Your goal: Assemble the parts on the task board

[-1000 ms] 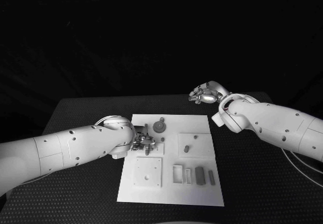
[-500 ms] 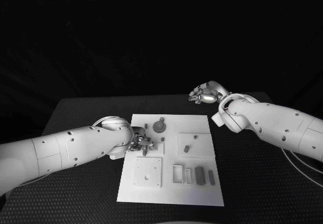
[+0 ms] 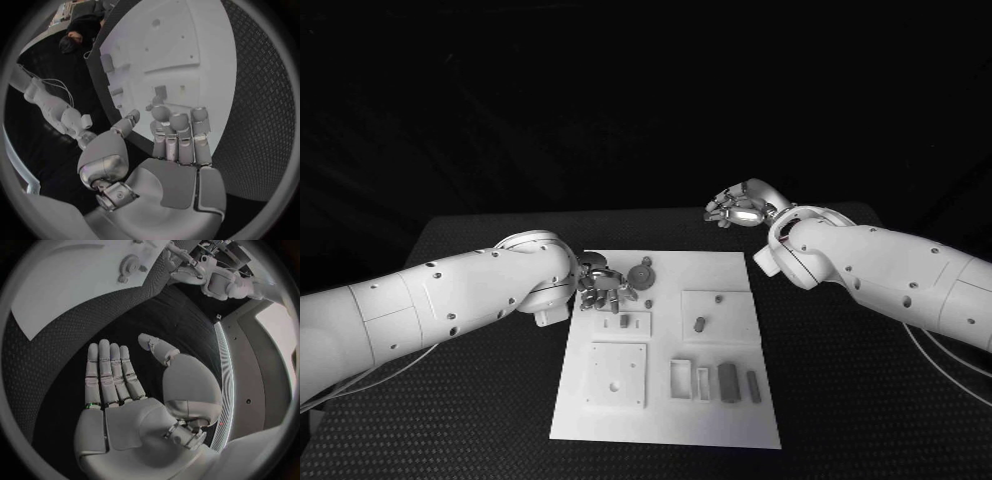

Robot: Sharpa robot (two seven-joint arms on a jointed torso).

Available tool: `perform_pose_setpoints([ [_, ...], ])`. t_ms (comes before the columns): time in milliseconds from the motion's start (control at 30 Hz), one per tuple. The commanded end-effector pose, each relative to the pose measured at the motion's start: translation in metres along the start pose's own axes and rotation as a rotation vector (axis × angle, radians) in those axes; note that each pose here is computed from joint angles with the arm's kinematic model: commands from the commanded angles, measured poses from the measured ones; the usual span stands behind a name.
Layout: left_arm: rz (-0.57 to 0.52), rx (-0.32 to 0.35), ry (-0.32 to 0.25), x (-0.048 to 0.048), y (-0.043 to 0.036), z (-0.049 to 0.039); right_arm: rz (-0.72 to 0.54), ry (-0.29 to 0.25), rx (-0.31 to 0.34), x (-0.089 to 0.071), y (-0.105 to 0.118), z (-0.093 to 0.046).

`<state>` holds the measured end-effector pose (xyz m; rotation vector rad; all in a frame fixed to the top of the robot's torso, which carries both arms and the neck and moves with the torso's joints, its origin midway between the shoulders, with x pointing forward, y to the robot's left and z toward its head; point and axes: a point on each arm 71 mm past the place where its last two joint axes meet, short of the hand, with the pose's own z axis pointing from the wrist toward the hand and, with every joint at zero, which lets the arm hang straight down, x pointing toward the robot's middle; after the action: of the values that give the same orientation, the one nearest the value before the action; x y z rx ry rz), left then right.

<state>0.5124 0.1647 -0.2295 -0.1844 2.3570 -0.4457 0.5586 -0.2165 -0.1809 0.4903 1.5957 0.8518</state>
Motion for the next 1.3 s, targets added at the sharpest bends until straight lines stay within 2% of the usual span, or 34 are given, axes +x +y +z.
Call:
perform_pose_setpoints([
  [33, -0.091, 0.028, 0.012, -0.0018, -0.0004, 0.0013, -0.007, 0.013, -0.01, 0.001, 0.001, 0.0],
  [200, -0.059, 0.02, -0.09, -0.0177, 0.0053, 0.0039, -0.007, 0.011, -0.009, 0.0, 0.0, 0.0],
  [333, 0.019, 0.038, -0.19, -0.0316, 0.0049, 0.0044, -0.007, 0.011, -0.009, 0.0, 0.0, 0.0],
  [400, 0.075, 0.039, -0.238, -0.0361, 0.0052, 0.0041, -0.008, 0.011, -0.009, 0.0, 0.0, 0.0],
  [567, 0.112, 0.039, -0.307, -0.0446, 0.0055, 0.0049, -0.01, 0.009, -0.007, 0.0, -0.001, 0.0],
  [867, 0.21, 0.006, -0.358, -0.0563, 0.0053, 0.0079, -0.01, 0.007, -0.007, 0.0, -0.001, 0.0],
  [1033, 0.242, 0.005, -0.384, -0.0585, 0.0012, 0.0095, -0.01, 0.007, -0.005, 0.0, -0.002, 0.0],
  [1167, 0.242, -0.005, -0.385, -0.0617, 0.0019, 0.0136, -0.009, 0.009, -0.007, 0.001, -0.001, 0.0],
  [1300, 0.233, -0.002, -0.362, -0.0604, -0.0001, 0.0164, -0.009, 0.01, -0.008, 0.002, -0.001, 0.001],
])
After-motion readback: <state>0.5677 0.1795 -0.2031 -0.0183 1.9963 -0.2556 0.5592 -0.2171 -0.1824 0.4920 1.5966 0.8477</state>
